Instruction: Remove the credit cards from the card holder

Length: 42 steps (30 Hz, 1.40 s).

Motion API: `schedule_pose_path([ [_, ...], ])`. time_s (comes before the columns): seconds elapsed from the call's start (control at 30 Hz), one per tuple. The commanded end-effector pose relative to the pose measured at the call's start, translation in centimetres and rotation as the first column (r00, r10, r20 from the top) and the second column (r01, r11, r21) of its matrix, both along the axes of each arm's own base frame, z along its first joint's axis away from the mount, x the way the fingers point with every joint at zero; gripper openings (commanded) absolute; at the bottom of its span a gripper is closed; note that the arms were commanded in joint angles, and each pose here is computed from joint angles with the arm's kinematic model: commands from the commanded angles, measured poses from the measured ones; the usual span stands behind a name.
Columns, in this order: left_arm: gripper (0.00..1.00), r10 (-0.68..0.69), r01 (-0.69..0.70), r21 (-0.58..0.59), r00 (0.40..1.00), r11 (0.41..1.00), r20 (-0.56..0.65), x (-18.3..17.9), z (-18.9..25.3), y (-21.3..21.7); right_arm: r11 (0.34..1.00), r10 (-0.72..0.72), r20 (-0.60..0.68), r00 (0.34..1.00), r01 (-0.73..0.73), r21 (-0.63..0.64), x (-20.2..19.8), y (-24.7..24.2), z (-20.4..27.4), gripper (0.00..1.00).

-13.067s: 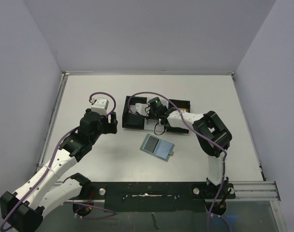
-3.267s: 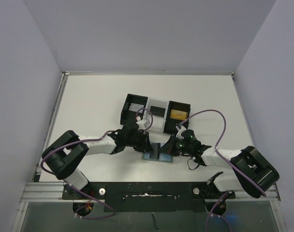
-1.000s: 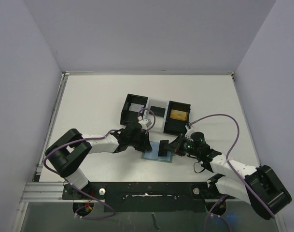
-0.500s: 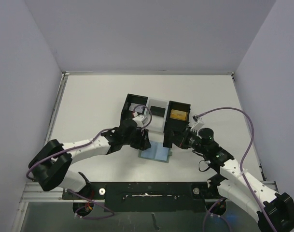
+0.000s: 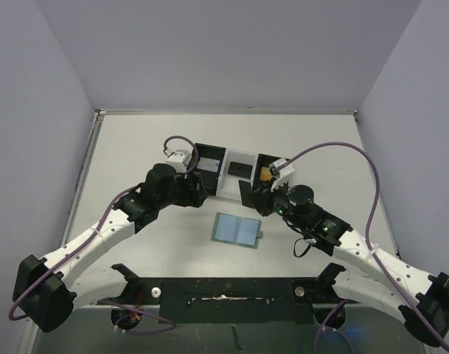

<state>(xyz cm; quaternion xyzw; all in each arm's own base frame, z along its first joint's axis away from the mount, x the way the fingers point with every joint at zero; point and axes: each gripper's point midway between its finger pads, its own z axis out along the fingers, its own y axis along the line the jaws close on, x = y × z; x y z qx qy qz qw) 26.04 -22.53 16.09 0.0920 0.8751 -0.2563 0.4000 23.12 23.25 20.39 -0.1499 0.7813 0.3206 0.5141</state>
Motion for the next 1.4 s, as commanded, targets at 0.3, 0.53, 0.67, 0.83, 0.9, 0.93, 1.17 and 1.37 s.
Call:
schedule_pose_path([
  [0.3,0.72,0.188,-0.210,0.061,0.949,0.976,0.253,1.4,4.8,6.3,0.897,0.115,0.338,0.934,0.048,-0.440,6.9,2.3,2.2,0.00],
  [0.53,0.72,0.176,-0.195,0.052,0.953,0.979,0.248,1.4,4.6,6.1,0.736,0.140,0.209,0.968,0.039,-0.675,10.9,3.1,-0.8,0.00],
  [0.67,0.72,0.177,-0.194,0.041,0.950,0.980,0.257,1.5,4.9,6.1,0.643,0.134,0.131,0.982,0.014,-0.766,12.5,2.9,-2.7,0.00],
  [0.83,0.72,0.177,-0.195,0.048,0.950,0.980,0.256,1.3,4.8,6.3,0.550,0.130,0.116,0.985,0.026,-0.835,14.7,2.0,-4.4,0.00],
  [0.9,0.72,0.169,-0.187,0.047,0.953,0.981,0.252,1.2,4.7,6.1,0.537,0.154,0.113,0.982,0.013,-0.844,15.4,2.0,-4.4,0.00],
  [0.93,0.72,0.165,-0.182,0.044,0.953,0.982,0.253,1.2,4.7,6.0,0.540,0.170,0.117,0.978,0.007,-0.842,15.7,2.2,-4.3,0.00],
  [1.17,0.72,0.162,-0.177,0.034,0.951,0.984,0.262,1.1,5.1,6.0,0.535,0.256,0.135,0.957,-0.024,-0.845,16.7,2.7,-4.9,0.00],
  [1.37,0.72,0.156,-0.169,0.027,0.951,0.985,0.266,1.0,5.2,5.9,0.504,0.322,0.119,0.939,-0.064,-0.861,18.0,2.5,-5.4,0.00],
])
